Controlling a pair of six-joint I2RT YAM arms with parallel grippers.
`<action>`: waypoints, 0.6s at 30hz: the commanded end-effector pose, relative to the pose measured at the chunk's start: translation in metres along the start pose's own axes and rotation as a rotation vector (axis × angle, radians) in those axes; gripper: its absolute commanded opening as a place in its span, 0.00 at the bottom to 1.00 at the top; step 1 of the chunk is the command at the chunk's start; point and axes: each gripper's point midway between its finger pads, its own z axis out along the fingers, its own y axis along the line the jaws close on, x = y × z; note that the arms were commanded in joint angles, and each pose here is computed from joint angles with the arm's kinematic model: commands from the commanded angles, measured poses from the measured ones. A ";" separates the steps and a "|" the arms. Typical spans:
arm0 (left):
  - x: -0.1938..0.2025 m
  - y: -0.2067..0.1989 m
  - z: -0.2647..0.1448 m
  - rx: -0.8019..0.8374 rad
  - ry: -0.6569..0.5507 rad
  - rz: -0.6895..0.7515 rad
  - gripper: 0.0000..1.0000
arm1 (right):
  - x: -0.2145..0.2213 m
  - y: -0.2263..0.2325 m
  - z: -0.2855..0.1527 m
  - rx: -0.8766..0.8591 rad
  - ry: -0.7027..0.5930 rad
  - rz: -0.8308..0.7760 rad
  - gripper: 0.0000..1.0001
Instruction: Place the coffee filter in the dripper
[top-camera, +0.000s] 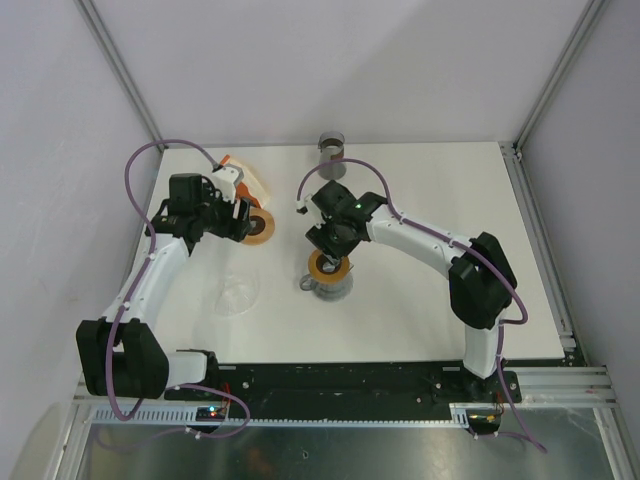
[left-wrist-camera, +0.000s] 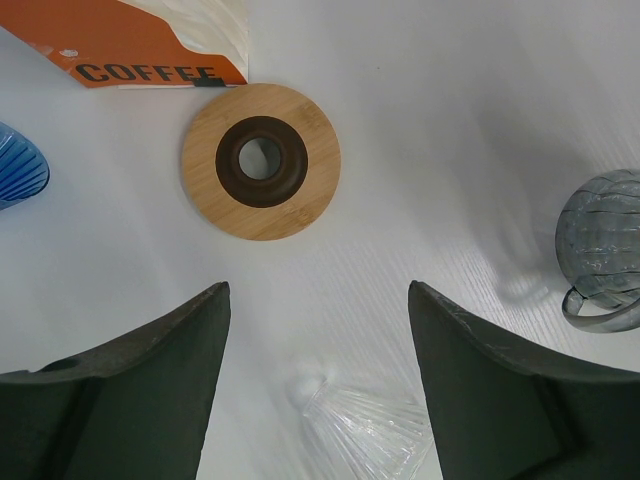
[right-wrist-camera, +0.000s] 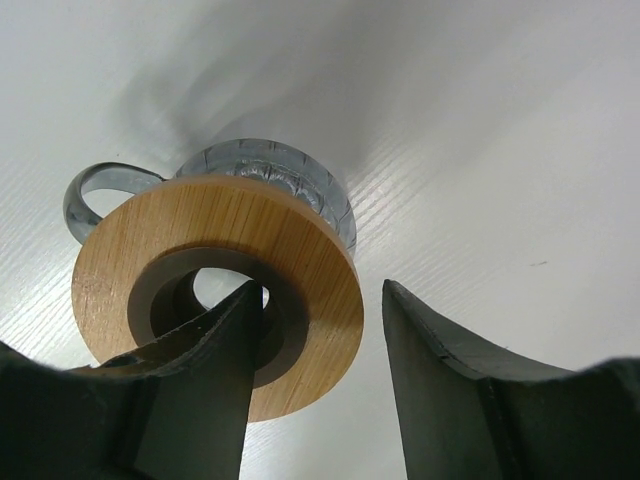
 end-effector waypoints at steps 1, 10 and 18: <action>-0.007 -0.002 -0.006 0.010 -0.033 0.027 0.77 | -0.010 0.000 -0.011 0.014 -0.032 -0.021 0.56; -0.008 -0.002 -0.007 0.006 -0.034 0.030 0.77 | -0.008 -0.006 -0.017 0.048 -0.029 -0.020 0.40; -0.008 -0.002 -0.007 0.006 -0.037 0.033 0.77 | -0.007 -0.006 -0.023 0.051 -0.032 -0.015 0.38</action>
